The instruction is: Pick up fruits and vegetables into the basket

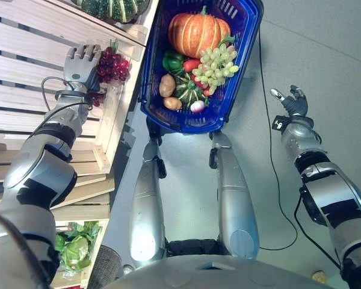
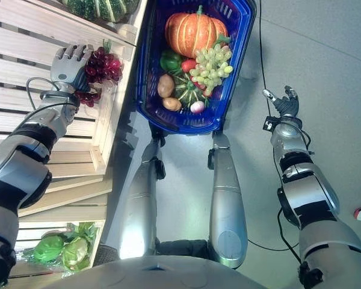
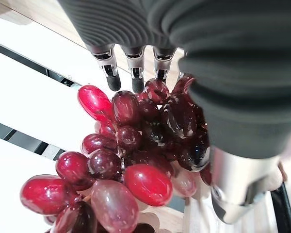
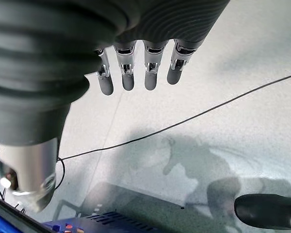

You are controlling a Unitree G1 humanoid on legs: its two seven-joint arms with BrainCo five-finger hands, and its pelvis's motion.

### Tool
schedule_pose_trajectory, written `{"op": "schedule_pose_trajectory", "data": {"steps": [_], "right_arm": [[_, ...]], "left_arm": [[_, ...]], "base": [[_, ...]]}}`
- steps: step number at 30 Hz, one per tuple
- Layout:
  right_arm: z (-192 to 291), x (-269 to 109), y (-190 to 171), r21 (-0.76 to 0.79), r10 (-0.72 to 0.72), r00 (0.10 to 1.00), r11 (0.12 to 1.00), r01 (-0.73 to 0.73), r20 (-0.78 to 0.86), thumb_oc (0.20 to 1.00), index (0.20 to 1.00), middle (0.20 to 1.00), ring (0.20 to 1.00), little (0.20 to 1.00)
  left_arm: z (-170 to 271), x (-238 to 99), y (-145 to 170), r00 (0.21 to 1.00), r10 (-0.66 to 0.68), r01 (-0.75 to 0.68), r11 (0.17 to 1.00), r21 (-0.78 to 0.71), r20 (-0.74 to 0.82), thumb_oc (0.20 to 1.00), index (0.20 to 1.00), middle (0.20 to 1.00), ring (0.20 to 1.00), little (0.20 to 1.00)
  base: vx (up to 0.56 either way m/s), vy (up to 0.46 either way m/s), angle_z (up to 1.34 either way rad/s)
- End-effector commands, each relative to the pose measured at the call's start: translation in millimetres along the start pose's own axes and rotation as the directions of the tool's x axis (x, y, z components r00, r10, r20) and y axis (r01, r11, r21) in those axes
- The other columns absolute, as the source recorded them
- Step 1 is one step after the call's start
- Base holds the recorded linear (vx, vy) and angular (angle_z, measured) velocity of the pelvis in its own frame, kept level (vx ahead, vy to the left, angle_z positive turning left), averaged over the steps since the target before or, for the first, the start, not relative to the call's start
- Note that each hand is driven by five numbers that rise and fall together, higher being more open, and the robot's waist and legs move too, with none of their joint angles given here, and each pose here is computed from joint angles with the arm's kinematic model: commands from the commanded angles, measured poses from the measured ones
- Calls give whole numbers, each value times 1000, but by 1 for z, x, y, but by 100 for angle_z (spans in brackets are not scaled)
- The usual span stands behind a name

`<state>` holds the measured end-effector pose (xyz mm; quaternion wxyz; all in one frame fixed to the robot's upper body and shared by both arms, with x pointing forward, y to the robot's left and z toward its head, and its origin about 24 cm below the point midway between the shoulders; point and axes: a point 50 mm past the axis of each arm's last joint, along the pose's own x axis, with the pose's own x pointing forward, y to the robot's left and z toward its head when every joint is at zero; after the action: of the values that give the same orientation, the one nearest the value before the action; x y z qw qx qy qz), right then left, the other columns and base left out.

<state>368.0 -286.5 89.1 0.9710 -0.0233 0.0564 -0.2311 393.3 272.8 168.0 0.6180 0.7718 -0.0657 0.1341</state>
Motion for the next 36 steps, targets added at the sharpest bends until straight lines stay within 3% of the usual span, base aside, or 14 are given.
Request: {"op": "schedule_pose_trajectory", "data": {"steps": [1,13,14,15,16,30,33,36], "right_arm": [[-2,0,-6,65,-21,1000,998,21,1,1000,1000,1000,1000,1000],[14,-1,14,95,36,997,995,-42,66,1000,1000,1000,1000,1000],[15,-1,16,96,39,997,994,-46,71,1000,1000,1000,1000,1000],[17,-1,17,99,42,996,994,-49,75,1000,1000,1000,1000,1000],[18,-1,19,104,43,996,993,-52,79,1000,1000,1000,1000,1000],[19,-2,23,112,45,995,992,-55,91,1000,1000,1000,1000,1000],[19,-2,24,112,50,994,992,-60,92,1000,1000,1000,1000,1000],[19,-3,25,113,54,994,991,-65,97,1000,1000,1000,1000,1000]], "left_arm": [[-19,-8,-11,994,-44,49,998,41,-101,1000,1000,1000,1000,1000],[-13,-2,-4,997,-21,22,1000,19,-81,1000,1000,1000,1000,1000],[-12,-1,-4,996,-31,32,999,16,-79,959,959,959,959,959],[-12,-1,-4,996,-37,38,999,17,-76,504,504,504,504,504],[-11,-2,-5,996,-47,48,999,7,-78,200,200,200,200,200],[-14,-6,-16,981,-166,154,982,-110,-104,200,200,200,200,200],[-15,-8,-20,975,-183,159,970,-186,-125,200,200,200,200,200],[-18,-11,-22,962,-199,110,907,-407,-184,200,200,200,200,200]], "base": [[0,0,0],[0,0,0],[0,0,0],[0,0,0],[0,0,0],[0,0,0],[0,0,0],[0,0,0]]}}
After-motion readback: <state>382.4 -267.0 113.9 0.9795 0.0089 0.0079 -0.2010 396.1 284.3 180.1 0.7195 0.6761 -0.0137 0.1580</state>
